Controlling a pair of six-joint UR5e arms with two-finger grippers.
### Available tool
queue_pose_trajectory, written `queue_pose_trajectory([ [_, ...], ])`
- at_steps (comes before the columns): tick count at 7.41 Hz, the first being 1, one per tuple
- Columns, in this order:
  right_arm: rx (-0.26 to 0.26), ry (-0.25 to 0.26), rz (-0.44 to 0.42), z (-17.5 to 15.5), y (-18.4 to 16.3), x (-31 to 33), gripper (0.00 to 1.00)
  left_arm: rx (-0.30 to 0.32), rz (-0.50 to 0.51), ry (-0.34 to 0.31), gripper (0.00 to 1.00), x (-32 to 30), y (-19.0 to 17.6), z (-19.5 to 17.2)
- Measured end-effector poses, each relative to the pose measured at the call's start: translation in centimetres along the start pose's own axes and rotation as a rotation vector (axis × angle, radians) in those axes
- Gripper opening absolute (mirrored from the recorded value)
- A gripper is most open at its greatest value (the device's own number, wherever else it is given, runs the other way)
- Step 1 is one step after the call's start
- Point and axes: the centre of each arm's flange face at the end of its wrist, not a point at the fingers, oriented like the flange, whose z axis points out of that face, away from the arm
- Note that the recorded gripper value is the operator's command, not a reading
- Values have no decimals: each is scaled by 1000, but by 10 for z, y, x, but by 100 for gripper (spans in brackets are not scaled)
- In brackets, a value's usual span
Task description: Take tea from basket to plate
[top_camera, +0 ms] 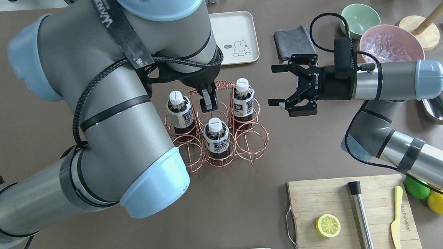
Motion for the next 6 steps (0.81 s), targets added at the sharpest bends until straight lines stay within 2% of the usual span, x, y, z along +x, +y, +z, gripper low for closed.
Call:
queue_pose_trajectory([
  [3,-4,60,-46,25,10,-10,100,-5,4,2,0,-1,-6,8],
  [6,-21,72,-49,55,1,-16,100,-16,2,5,0,-3,-6,3],
])
